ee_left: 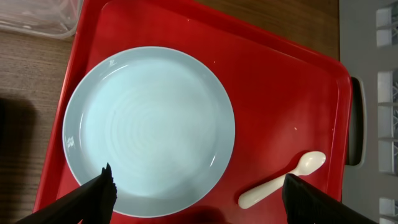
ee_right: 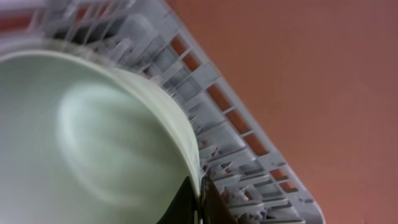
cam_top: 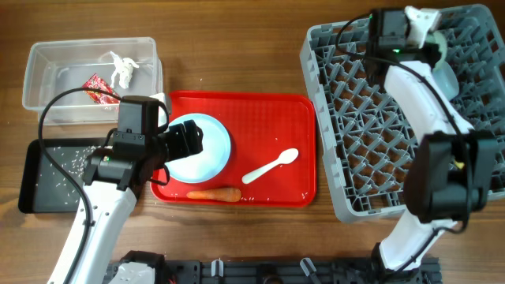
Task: Sort waste into correct bins and load items into the dishwasher rack
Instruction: 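Place the green bowl into the dish rack with the right gripper, then grasp the edge of the light-blue plate with the right gripper, then stand the light-blue plate upright in the dish rack, then grasp the white spoon on the red tray with the right gripper, then insert the white spoon upright into the dish rack, then grasp the carrot on the red tray with the left gripper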
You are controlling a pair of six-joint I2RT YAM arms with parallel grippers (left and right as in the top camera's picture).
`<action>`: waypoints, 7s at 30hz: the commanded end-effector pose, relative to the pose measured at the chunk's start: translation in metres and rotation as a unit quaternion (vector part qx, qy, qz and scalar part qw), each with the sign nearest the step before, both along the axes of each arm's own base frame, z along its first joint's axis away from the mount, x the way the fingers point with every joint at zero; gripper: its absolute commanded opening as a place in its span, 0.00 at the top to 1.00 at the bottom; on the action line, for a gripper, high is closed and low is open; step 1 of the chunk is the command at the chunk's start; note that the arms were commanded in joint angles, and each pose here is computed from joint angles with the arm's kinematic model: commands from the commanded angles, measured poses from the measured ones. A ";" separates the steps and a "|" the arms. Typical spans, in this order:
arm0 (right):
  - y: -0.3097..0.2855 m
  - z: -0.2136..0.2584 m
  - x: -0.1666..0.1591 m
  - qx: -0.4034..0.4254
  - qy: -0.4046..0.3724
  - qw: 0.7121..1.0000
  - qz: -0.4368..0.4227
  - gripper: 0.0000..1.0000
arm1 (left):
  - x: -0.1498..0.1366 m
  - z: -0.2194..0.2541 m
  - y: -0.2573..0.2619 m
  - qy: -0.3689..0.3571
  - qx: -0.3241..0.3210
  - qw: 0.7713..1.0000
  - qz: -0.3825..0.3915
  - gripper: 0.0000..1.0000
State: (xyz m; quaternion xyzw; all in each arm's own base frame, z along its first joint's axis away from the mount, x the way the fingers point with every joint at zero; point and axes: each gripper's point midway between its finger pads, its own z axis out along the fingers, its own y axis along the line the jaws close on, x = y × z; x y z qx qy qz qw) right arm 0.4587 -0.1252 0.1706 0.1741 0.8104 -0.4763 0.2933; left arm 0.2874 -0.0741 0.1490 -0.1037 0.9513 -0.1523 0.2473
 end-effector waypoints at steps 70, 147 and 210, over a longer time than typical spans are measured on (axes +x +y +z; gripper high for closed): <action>0.092 0.032 -0.083 0.058 -0.028 0.995 0.079 0.96 | -0.019 -0.017 0.099 0.072 -0.015 0.976 0.205 0.00; 0.349 -0.155 -0.166 0.536 0.135 0.833 0.023 0.96 | -0.021 -0.018 0.091 0.078 -0.033 0.977 0.195 0.00; 0.216 0.019 -0.155 0.439 0.141 0.787 0.410 0.11 | -0.065 -0.152 -0.073 0.316 -0.055 0.877 0.359 0.00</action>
